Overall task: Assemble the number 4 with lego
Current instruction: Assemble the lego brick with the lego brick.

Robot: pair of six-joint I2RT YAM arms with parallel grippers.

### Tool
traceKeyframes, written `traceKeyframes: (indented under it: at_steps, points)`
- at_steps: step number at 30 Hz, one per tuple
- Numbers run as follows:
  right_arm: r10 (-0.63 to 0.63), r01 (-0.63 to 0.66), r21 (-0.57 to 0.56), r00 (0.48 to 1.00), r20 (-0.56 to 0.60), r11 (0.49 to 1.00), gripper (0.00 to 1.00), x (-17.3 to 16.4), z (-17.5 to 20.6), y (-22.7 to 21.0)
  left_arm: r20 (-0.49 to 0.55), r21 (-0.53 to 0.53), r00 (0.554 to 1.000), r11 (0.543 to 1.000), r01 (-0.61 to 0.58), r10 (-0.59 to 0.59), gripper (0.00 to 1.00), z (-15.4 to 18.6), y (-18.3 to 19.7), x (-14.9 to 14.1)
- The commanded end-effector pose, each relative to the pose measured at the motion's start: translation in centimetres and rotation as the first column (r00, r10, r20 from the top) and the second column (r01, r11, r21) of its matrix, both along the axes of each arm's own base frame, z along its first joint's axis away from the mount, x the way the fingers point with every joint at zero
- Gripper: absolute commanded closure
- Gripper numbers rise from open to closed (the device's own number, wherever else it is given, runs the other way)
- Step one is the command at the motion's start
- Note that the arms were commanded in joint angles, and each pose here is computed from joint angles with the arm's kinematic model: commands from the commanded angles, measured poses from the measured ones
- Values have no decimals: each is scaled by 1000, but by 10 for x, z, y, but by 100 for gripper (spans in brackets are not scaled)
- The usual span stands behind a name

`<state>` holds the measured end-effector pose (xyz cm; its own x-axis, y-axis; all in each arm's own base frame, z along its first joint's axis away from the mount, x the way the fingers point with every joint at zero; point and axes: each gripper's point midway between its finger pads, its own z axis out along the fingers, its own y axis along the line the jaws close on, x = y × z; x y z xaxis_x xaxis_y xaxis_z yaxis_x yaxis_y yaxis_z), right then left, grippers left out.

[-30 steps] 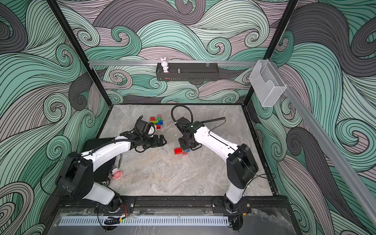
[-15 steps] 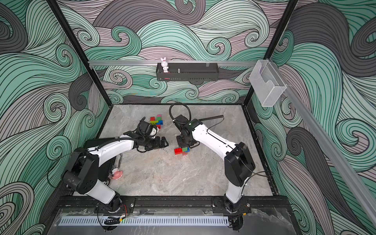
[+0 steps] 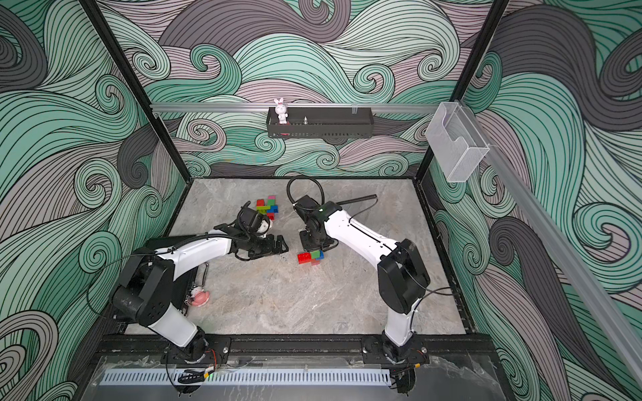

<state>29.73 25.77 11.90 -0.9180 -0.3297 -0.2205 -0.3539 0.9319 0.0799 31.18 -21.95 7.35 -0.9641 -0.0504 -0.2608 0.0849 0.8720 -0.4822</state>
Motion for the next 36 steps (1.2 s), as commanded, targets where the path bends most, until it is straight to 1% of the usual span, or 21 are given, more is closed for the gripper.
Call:
traceKeyframes:
  at_steps: [1, 10, 19, 36]
  points:
    - [-13, 12, -34, 1000, -7, 999, 100, 0, -1, -3, 5, -7, 1000, 1000, 23, -23, 1, 5, -6, 3]
    - [-12, 11, -50, 1000, -21, 999, 100, -2, -5, -5, -4, -3, 1000, 1000, 25, -25, 1, 2, -6, 3]
    - [-16, 16, -33, 1000, 10, 999, 100, 1, 9, -5, -9, 0, 1000, 1000, 28, -28, 1, 1, -6, 2]
    - [-27, 22, -89, 998, -61, 996, 100, -7, -21, -11, -26, -11, 999, 999, 43, -44, 2, -3, -9, 1]
